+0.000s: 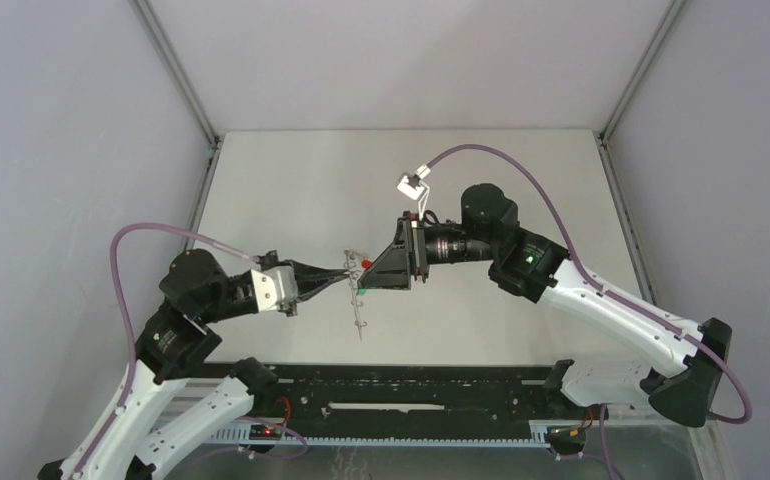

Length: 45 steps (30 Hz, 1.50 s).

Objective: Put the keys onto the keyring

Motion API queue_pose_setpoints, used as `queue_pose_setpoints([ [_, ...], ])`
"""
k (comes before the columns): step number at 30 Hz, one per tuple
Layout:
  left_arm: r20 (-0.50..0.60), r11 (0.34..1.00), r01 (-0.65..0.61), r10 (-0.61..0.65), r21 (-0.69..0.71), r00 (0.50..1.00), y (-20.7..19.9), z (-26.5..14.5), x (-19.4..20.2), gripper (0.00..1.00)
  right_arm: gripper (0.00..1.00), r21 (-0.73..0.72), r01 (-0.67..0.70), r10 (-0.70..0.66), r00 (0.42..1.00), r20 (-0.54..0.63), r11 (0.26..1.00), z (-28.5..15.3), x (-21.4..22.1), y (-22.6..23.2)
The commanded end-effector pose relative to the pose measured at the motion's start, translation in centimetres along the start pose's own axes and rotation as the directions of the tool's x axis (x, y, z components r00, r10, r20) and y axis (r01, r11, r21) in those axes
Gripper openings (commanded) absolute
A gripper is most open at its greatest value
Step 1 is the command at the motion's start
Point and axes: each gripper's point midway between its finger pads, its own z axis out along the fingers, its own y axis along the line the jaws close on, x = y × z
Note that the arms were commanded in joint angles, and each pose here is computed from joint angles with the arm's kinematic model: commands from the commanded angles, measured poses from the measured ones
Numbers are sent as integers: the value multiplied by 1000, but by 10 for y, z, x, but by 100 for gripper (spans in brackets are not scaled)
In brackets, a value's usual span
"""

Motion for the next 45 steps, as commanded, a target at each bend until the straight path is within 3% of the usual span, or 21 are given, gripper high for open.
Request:
queue_pose_setpoints([
  [1, 71, 999, -27, 29, -28, 997, 5, -4, -26, 0, 62, -68, 2, -3, 1000, -14, 998, 1, 1, 13],
  [7, 76, 999, -17, 19, -30, 997, 5, -5, -27, 0, 36, -99, -16, 13, 1000, -26, 995, 3, 1, 17],
  [14, 82, 999, 1, 2, -36, 997, 5, -6, -29, 0, 13, -115, -24, 19, 999, -38, 993, 3, 3, 19],
  [27, 162, 994, 105, -102, -6, 981, 0, -5, -51, 0, 8, -105, -62, 57, 997, -54, 993, 2, 8, 12],
  [34, 206, 986, 161, -165, 37, 965, -5, -4, -63, 0, 14, -139, -49, 42, 998, -56, 989, 2, 7, 16],
  [38, 219, 984, 171, -178, 49, 960, -6, -4, -68, 0, 31, -141, -11, 8, 1000, -21, 990, -7, -1, 20],
  [41, 227, 974, 216, -228, 73, 947, -9, -4, -72, 0, 50, -138, 53, -49, 998, 32, 989, -22, -14, 24],
  [45, 221, 961, 256, -273, 106, 936, -13, -2, -73, 0, 62, -86, 188, -182, 980, 78, 978, -42, -26, 31],
])
